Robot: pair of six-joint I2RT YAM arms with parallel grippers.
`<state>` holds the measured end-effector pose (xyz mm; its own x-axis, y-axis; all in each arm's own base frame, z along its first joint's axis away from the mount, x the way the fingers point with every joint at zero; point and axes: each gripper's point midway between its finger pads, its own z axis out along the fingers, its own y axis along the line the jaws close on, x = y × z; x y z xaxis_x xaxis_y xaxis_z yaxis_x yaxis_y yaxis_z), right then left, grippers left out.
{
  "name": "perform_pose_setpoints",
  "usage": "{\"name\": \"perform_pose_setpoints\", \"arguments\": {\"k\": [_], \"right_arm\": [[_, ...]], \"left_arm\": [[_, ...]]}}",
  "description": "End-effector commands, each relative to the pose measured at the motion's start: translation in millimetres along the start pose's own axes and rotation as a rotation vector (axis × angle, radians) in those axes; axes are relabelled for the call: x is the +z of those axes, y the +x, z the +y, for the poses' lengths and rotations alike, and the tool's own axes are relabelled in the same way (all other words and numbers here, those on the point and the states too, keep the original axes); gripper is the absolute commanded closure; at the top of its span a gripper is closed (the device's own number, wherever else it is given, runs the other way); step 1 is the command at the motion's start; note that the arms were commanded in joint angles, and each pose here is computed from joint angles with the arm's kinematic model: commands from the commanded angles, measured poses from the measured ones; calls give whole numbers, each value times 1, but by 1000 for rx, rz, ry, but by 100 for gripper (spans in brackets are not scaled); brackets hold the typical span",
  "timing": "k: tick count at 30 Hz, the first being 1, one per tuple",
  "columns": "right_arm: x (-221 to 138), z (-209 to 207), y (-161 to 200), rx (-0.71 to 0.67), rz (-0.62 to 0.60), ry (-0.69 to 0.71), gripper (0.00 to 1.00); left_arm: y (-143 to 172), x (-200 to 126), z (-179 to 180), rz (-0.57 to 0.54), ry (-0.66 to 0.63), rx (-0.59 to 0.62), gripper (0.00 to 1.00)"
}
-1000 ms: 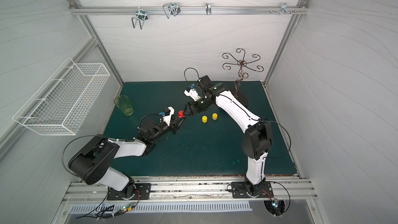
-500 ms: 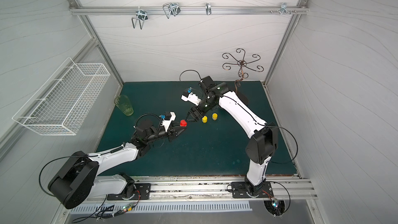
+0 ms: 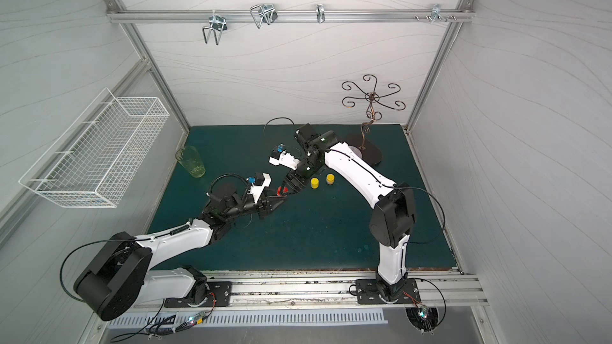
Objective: Close the paint jar lid
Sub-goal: Screw the lid onto the paint jar.
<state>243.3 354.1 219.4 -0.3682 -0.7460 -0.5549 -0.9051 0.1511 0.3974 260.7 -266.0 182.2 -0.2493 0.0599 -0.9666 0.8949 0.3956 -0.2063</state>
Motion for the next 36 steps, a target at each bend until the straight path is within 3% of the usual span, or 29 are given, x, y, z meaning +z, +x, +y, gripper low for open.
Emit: {"name": "perform_pose_setpoints", "arguments": {"k": [1,10,17,20,23,28,30,36], "right_arm": [[2,2,-1,-16,20,-8,35],[11,2,-2,-7,27,-35,63],[27,1,2,66,26,-69,69],[38,-9,-2,169,20,-60,76],[52,-34,-17,381,-19,-4,79],[65,-47,-52,569,-123,-1,76],[65,-48,-61,584,-156,-10,73],[37,-53,-60,587,-201,6,60]], "left_arm": [[-17,2,-5,-40,30,59,100],[-14,3,-3,-32,21,60,100],[-20,7,9,-60,-29,73,100],[-27,11,25,-96,-101,91,100],[-36,20,49,-156,-224,145,100],[-41,49,96,-253,-366,205,100],[-38,56,106,-299,-383,213,100],[-35,60,108,-301,-370,180,100]]}}
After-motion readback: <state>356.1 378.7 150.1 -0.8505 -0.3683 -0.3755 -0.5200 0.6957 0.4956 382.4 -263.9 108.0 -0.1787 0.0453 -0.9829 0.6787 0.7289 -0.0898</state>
